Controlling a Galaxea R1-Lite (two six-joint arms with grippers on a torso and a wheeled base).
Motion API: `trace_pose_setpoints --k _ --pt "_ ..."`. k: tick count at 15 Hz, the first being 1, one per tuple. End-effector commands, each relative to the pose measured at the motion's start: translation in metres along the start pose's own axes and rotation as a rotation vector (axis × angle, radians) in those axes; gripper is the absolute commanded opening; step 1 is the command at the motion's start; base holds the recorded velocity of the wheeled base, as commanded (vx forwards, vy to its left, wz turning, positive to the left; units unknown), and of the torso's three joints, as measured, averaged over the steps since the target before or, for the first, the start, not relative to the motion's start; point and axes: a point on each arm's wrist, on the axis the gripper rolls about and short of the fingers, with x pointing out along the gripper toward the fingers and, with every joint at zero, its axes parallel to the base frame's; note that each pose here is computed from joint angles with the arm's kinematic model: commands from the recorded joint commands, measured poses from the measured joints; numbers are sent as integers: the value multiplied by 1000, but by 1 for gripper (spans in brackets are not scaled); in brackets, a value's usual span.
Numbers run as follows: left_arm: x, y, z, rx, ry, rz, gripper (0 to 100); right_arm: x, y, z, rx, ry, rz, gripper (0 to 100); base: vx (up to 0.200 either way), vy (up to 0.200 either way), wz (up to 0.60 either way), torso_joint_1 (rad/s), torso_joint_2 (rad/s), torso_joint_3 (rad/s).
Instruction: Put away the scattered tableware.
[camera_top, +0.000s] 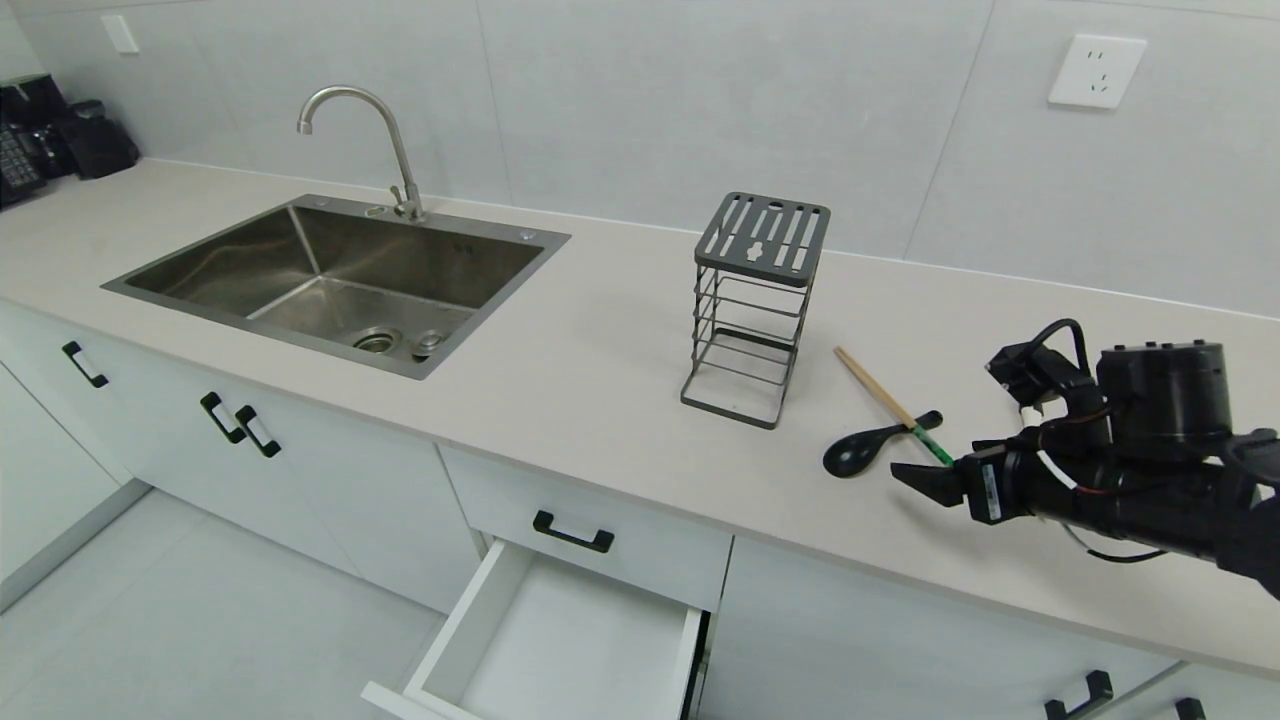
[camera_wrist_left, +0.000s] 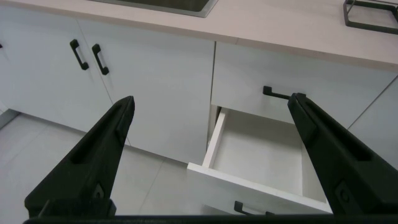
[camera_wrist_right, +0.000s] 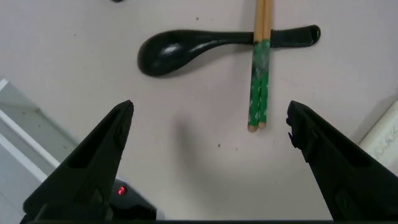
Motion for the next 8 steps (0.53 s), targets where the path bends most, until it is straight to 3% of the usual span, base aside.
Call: trace_pose_setpoints --k 1,3,8 --pt "0 0 0 0 1 0 100 16 -7 0 12 25 -14 100 0 0 0 0 0 0" --pt "0 0 0 0 1 0 100 25 -22 0 -22 35 -45 100 0 0 0 0 0 0" --pt "0 0 0 0 1 0 100 39 -22 -1 -51 52 -14 100 0 0 0 0 0 0"
